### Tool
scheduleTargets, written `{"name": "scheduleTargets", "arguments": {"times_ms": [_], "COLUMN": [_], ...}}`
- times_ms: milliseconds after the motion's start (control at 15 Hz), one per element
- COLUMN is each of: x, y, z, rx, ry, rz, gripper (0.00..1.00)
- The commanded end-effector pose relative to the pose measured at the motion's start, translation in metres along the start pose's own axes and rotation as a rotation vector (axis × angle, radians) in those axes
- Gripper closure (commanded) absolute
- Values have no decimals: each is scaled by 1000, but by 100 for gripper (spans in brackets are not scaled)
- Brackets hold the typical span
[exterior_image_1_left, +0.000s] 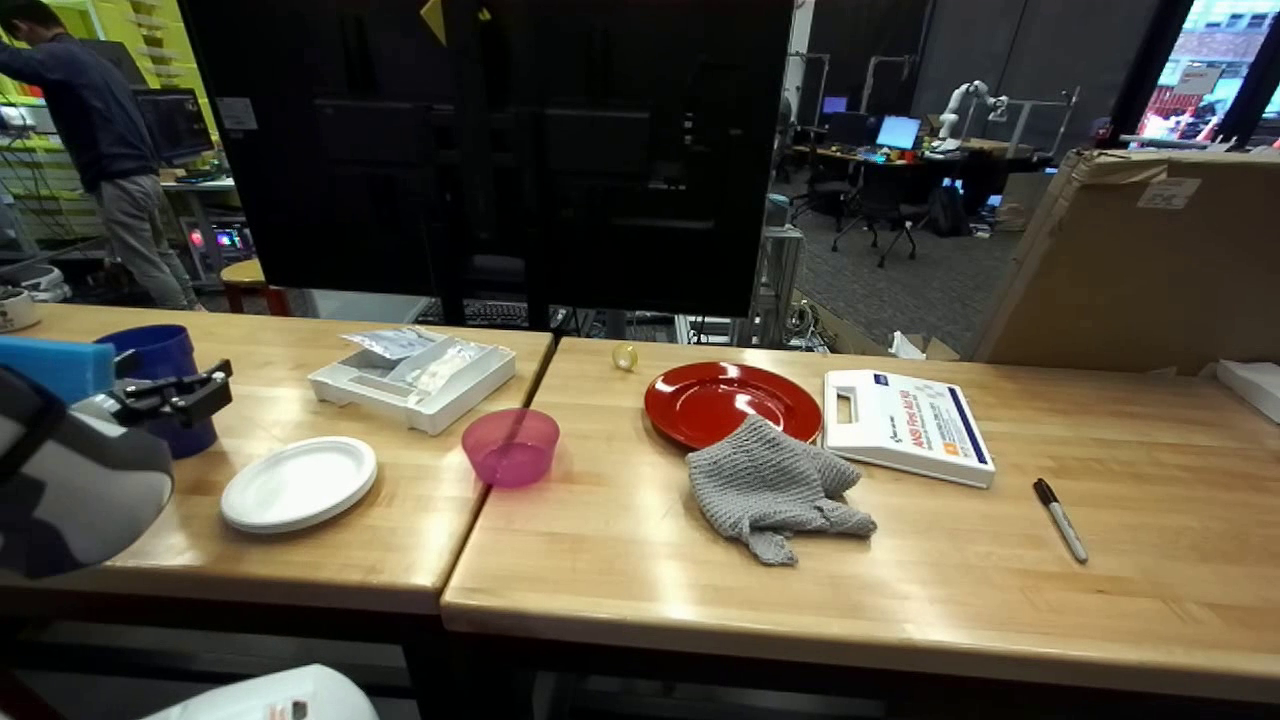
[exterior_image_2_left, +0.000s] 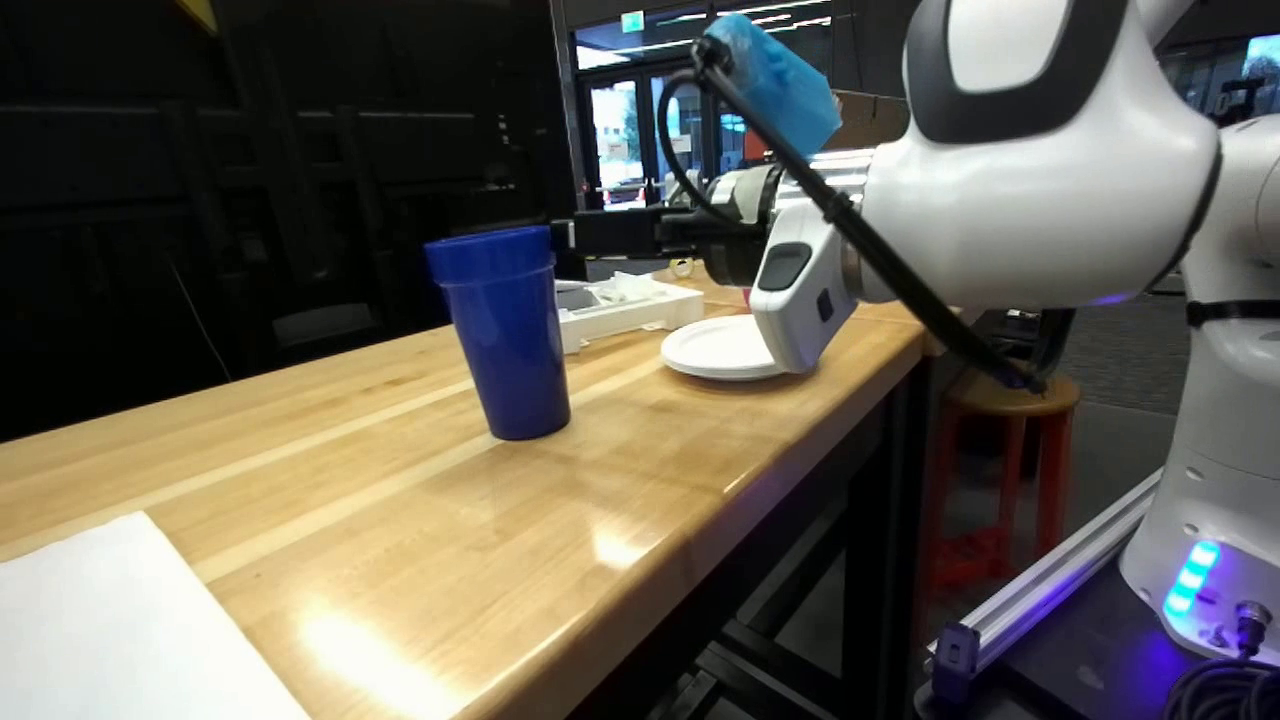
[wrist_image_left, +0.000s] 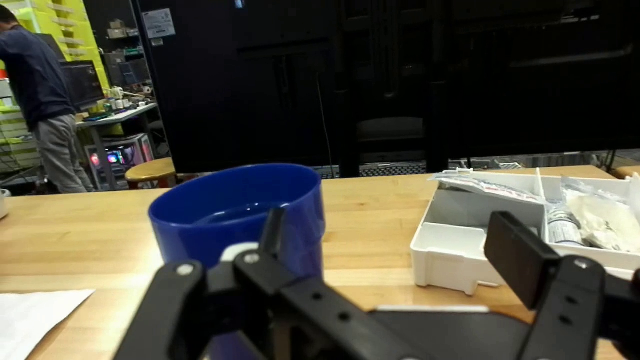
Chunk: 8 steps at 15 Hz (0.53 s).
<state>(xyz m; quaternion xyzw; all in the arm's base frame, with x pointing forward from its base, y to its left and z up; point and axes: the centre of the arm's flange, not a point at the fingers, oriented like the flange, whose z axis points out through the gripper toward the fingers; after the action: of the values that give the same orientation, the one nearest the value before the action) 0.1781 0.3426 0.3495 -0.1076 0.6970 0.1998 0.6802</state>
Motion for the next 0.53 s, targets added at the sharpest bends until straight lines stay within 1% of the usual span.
{"name": "scheduleTargets", "arguments": {"times_ms": [0,267,467], "x": [9,12,2], "y": [-37,-40,-37], "z": [-8,-24,-40], "rx": [-44,-17,-46], "ry": [4,9,-2], "rz": [20,12,-20], "gripper": [0,0,0]}}
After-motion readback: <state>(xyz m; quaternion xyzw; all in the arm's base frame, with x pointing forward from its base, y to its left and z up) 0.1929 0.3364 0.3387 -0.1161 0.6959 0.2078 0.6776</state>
